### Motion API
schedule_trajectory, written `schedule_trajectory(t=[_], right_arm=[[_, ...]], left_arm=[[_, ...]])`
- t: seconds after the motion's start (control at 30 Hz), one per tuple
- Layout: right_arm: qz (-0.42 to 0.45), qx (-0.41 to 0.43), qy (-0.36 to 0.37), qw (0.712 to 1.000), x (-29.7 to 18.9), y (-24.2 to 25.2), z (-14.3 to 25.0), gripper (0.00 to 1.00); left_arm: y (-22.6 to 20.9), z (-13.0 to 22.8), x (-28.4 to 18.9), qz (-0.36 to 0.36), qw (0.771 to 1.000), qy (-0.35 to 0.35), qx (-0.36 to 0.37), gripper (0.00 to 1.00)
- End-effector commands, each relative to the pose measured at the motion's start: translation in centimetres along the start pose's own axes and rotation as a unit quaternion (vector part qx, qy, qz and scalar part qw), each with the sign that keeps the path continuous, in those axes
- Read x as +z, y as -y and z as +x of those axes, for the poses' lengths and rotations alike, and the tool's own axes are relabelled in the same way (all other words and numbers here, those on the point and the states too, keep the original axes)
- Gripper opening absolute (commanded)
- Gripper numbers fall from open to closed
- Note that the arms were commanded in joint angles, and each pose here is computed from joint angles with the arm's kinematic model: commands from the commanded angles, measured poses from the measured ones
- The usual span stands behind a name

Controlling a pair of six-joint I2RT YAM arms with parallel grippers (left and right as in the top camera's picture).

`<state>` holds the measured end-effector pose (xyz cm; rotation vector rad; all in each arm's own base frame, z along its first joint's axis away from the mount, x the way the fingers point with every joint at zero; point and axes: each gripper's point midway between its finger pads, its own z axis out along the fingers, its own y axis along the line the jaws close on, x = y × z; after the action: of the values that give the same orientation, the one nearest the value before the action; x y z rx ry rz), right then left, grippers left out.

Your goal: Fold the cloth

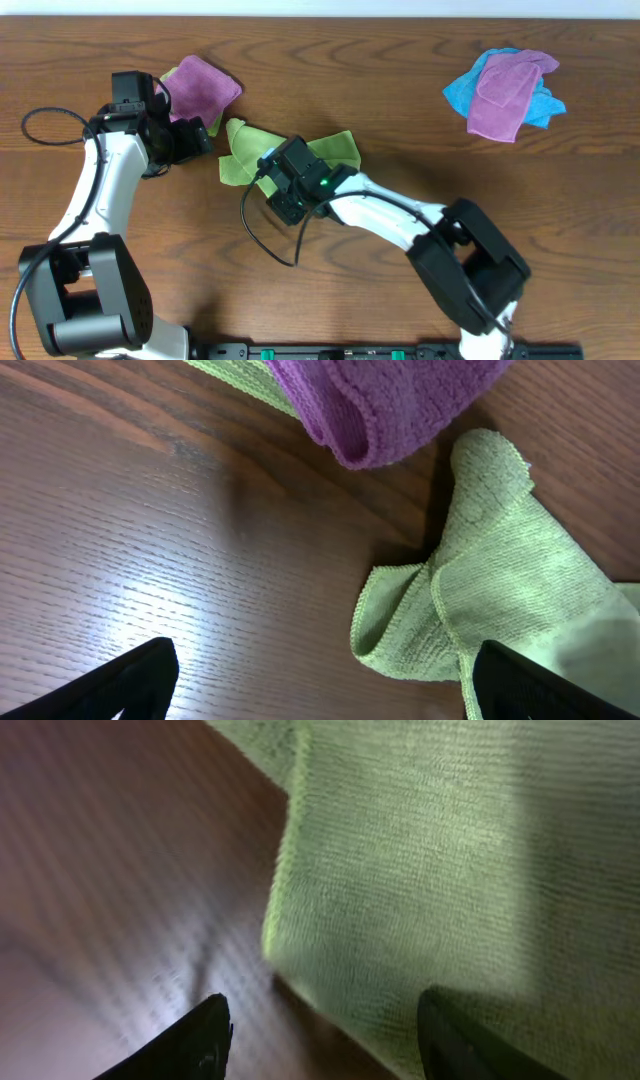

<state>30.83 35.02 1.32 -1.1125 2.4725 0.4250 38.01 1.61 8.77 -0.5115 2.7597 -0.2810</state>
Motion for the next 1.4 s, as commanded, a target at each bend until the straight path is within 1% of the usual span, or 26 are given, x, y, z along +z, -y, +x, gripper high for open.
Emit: schedule_trajectory(t=[0.0,0.13,0.23,0.27,0.3,0.33,0.4,0.43,0.57,0.63,0.7,0.8,0.97,1.07,1.23,1.37], right_arm=[[0.013,-0.008,0.002,1.000,0.5,0.3,-0.6,0.61],[0.015,-0.008,-0.001,1.000,1.3,0.5,-0.5,0.59],[0.015,-0.008,-0.001,1.000,1.5,0.5,-0.5,0.55],[0.015,-0.008,0.001,1.000,1.5,0.5,-0.6,0.51],[0.020,-0.009,0.005,1.000,1.5,0.7,-0.8,0.42],[0.028,-0.009,0.008,1.000,1.4,1.0,-1.0,0.28],[0.046,-0.009,0.012,0.999,1.1,1.5,-1.6,0.06],[0.054,-0.009,0.011,0.998,0.8,1.8,-2.0,0.01],[0.090,-0.008,0.004,0.996,-1.9,2.7,-3.8,0.01],[0.095,-0.008,0.002,0.995,-4.2,2.6,-4.9,0.01],[0.095,-0.008,0.002,0.995,-6.3,2.3,-5.5,0.01],[0.095,-0.008,-0.002,0.995,-9.2,1.9,-5.3,0.01],[0.085,-0.001,-0.035,0.996,-13.7,0.9,-2.9,0.02],[0.064,0.001,-0.053,0.997,-15.7,-0.1,-1.5,0.02],[0.034,0.000,-0.089,0.995,-17.6,-2.0,1.3,0.02],[0.023,-0.003,-0.124,0.992,-18.4,-4.0,4.6,0.02]], left_arm=[[0.3,-0.4,-1.2,0.008,1.000,0.014,0.006,0.95],[0.7,-0.4,-1.4,0.019,1.000,0.014,0.007,0.95],[0.8,-0.4,-1.4,0.021,1.000,0.013,0.006,0.95],[0.8,-0.4,-1.4,0.021,1.000,0.014,0.006,0.95],[0.8,-0.4,-1.4,0.021,1.000,0.014,0.006,0.96],[0.8,-0.4,-1.4,0.021,1.000,0.014,0.006,0.96],[0.8,-0.4,-1.4,0.021,1.000,0.014,0.006,0.96],[0.8,-0.4,-1.4,0.021,1.000,0.014,0.006,0.95],[0.8,-0.4,-1.4,0.021,1.000,0.014,0.006,0.96],[0.9,-0.4,-1.4,0.023,1.000,0.013,0.006,0.95],[1.1,-0.4,-1.5,0.029,0.999,0.013,0.007,0.95],[1.3,-0.5,-1.7,0.035,0.999,0.017,0.008,0.95],[1.6,-0.7,-2.4,0.038,0.999,0.027,0.011,0.95],[1.7,-0.9,-2.9,0.040,0.999,0.035,0.012,0.96],[1.9,-1.0,-3.6,0.044,0.998,0.042,0.014,0.95],[2.5,-0.9,-3.8,0.060,0.997,0.041,0.015,0.95]])
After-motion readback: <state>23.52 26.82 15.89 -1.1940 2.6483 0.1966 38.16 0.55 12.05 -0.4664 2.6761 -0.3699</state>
